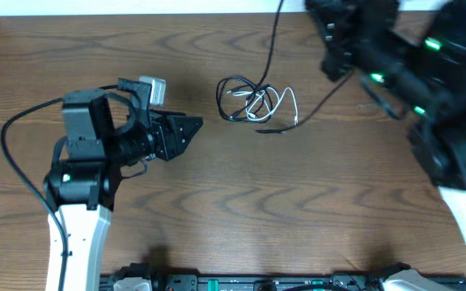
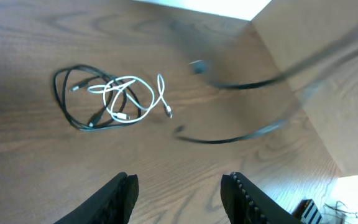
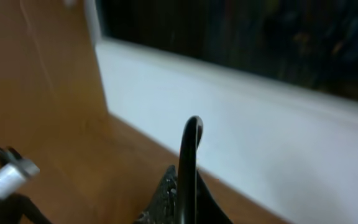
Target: Untangle cables
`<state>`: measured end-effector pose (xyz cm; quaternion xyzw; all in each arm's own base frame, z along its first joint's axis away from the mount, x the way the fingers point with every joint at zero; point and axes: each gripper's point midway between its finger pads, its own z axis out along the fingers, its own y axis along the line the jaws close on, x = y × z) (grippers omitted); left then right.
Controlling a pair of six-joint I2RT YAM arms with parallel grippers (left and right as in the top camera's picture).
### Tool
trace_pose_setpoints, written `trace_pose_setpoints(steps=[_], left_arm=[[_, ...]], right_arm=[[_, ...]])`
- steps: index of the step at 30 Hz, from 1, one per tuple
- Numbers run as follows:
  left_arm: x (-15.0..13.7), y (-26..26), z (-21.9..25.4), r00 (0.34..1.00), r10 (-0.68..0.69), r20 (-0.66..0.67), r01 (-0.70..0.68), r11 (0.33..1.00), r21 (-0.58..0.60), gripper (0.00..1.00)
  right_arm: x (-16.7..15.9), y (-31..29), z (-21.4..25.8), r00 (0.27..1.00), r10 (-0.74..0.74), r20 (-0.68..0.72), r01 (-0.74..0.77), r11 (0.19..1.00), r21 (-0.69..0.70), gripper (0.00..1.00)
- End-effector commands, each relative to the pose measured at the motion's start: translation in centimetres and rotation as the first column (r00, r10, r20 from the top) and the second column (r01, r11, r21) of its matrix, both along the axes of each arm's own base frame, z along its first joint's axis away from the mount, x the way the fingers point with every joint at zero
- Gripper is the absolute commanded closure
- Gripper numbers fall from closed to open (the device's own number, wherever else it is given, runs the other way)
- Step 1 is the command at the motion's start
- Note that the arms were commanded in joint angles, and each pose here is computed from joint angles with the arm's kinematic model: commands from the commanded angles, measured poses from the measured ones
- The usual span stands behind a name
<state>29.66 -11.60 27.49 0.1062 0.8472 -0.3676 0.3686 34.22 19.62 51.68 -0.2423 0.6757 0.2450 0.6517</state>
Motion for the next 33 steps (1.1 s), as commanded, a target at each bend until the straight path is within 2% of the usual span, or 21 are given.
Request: trace_pose_setpoints(steps=[1, 2, 5, 6, 8, 11, 12, 14, 16, 18, 21, 25, 27, 31, 33], left_arm=[[0.5, -0.3, -0.7, 0.999, -0.033, -0.011, 0.033, 0.999, 0.0, 0.51], [0.6, -0.3, -1.0, 0.999, -0.034, -0.024, 0.034, 0.999, -0.001, 0.52], [0.7, -0.3, -1.1, 0.999, -0.033, -0.027, 0.033, 0.999, -0.001, 0.53], [0.7, -0.3, -1.1, 0.999, -0.033, -0.025, 0.033, 0.999, -0.001, 0.53], [0.6, -0.4, -1.1, 0.999, -0.037, -0.029, 0.037, 0.999, -0.005, 0.54], [0.3, -0.4, -1.3, 0.998, -0.039, -0.049, 0.039, 0.999, -0.008, 0.54], [0.1, -0.4, -1.5, 0.997, -0.041, -0.06, 0.041, 0.999, -0.006, 0.54], [-0.1, -0.4, -1.8, 0.997, -0.047, -0.068, 0.047, 0.999, 0.0, 0.54], [-0.3, -0.4, -1.9, 0.996, -0.047, -0.077, 0.047, 0.999, -0.001, 0.54], [-0.3, -0.4, -1.9, 0.996, -0.047, -0.08, 0.047, 0.999, -0.001, 0.54], [-0.3, -0.4, -1.9, 0.996, -0.047, -0.08, 0.047, 0.999, -0.001, 0.55], [-0.4, -0.4, -2.0, 0.995, -0.047, -0.088, 0.048, 0.999, -0.002, 0.55], [-0.5, -0.4, -2.1, 0.994, -0.047, -0.095, 0.047, 0.999, -0.002, 0.55], [-0.9, -0.4, -2.4, 0.992, -0.047, -0.118, 0.047, 0.999, -0.003, 0.55], [-0.9, -0.4, -2.4, 0.992, -0.047, -0.12, 0.047, 0.999, -0.004, 0.55]], right_arm=[[-4.3, -3.3, 4.8, 0.985, -0.056, 0.166, 0.056, 0.998, 0.005, 0.99], [-4.2, -5.6, 5.0, 0.97, -0.171, 0.172, 0.173, 0.985, 0.001, 0.99], [-3.0, -9.8, 3.7, 0.915, -0.38, 0.135, 0.389, 0.921, -0.04, 0.99], [-2.1, -12.2, 2.1, 0.865, -0.492, 0.095, 0.5, 0.861, -0.089, 0.99], [-0.4, -15.6, -0.8, 0.781, -0.623, 0.042, 0.618, 0.761, -0.197, 0.99], [1.9, -20.1, -4.2, 0.681, -0.732, 0.016, 0.692, 0.637, -0.34, 0.99], [2.9, -22.8, -5.2, 0.627, -0.779, 0.008, 0.724, 0.579, -0.375, 0.99], [3.9, -26.7, -5.9, 0.546, -0.838, 0.002, 0.775, 0.504, -0.381, 0.99], [4.3, -29.5, -6.3, 0.485, -0.874, 0.0, 0.808, 0.448, -0.382, 0.99], [4.3, -33.8, -7.2, 0.394, -0.919, -0.01, 0.844, 0.366, -0.392, 0.99], [3.9, -38.2, -8.7, 0.306, -0.951, -0.038, 0.861, 0.294, -0.415, 0.99], [2.5, -45.8, -12.0, 0.119, -0.98, -0.158, 0.909, 0.172, -0.38, 0.99], [1.9, -48.4, -13.7, 0.058, -0.972, -0.228, 0.925, 0.138, -0.353, 0.99], [1.2, -52.6, -17.9, 0.022, -0.929, -0.368, 0.934, 0.15, -0.324, 0.99], [0.5, -54.7, -20.5, -0.02, -0.899, -0.438, 0.936, 0.137, -0.323, 0.99]])
